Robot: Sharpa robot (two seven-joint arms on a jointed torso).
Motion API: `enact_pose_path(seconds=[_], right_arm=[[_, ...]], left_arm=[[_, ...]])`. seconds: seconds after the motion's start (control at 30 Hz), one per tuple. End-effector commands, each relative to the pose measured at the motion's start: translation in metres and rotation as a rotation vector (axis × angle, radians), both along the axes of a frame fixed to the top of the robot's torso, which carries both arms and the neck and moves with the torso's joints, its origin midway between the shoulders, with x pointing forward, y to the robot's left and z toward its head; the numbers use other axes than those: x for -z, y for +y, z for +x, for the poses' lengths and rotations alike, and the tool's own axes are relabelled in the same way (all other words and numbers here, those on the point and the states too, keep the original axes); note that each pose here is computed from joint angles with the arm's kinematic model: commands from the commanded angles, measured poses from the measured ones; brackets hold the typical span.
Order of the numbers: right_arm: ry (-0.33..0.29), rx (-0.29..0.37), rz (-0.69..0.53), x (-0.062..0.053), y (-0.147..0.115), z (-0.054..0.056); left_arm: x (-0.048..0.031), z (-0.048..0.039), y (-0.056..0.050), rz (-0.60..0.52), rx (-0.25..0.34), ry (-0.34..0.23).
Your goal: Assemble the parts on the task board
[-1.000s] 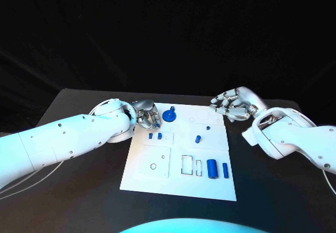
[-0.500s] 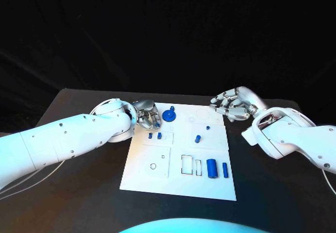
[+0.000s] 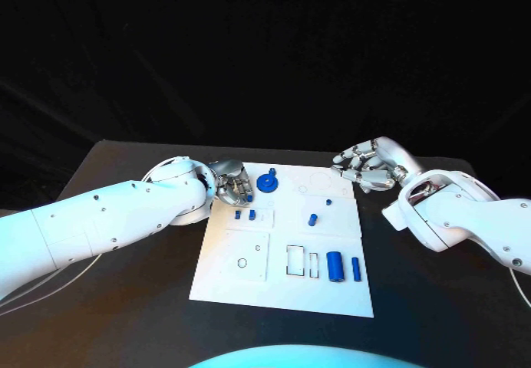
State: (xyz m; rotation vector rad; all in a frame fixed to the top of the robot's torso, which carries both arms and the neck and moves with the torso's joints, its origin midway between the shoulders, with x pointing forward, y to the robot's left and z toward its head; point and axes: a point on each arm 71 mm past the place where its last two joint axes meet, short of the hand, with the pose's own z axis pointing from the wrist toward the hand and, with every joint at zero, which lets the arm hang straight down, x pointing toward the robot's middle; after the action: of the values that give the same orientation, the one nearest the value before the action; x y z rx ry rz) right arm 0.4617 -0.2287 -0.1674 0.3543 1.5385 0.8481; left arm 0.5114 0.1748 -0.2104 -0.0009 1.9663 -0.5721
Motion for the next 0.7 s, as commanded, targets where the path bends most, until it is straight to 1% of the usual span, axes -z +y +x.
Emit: enact_pose_path(seconds=[0.03,0.33,0.47,0.57,0.6,0.7], right_arm=[[-0.009,-0.007,-0.005,0.0,0.001,-0.001],[-0.004,-0.006,-0.007,0.0,0.001,0.0],[0.029,-0.009,-0.027,0.003,0.0,0.001],[0.064,-0.025,-0.069,0.007,-0.001,0.002],[0.078,-0.042,-0.106,0.009,-0.001,0.002],[0.09,-0.076,-0.181,0.012,-0.001,0.003]], left_arm=[[0.0008,-0.0011,-0.001,0.008,0.008,0.016],[0.0012,-0.0009,-0.001,0.006,0.001,0.023],[0.0012,-0.0006,0.002,0.007,-0.006,0.022],[0.0003,-0.0005,0.004,-0.004,-0.013,0.015],[-0.0008,-0.0005,0.006,-0.021,-0.019,0.007],[-0.0036,-0.0006,0.01,-0.07,-0.033,-0.008]])
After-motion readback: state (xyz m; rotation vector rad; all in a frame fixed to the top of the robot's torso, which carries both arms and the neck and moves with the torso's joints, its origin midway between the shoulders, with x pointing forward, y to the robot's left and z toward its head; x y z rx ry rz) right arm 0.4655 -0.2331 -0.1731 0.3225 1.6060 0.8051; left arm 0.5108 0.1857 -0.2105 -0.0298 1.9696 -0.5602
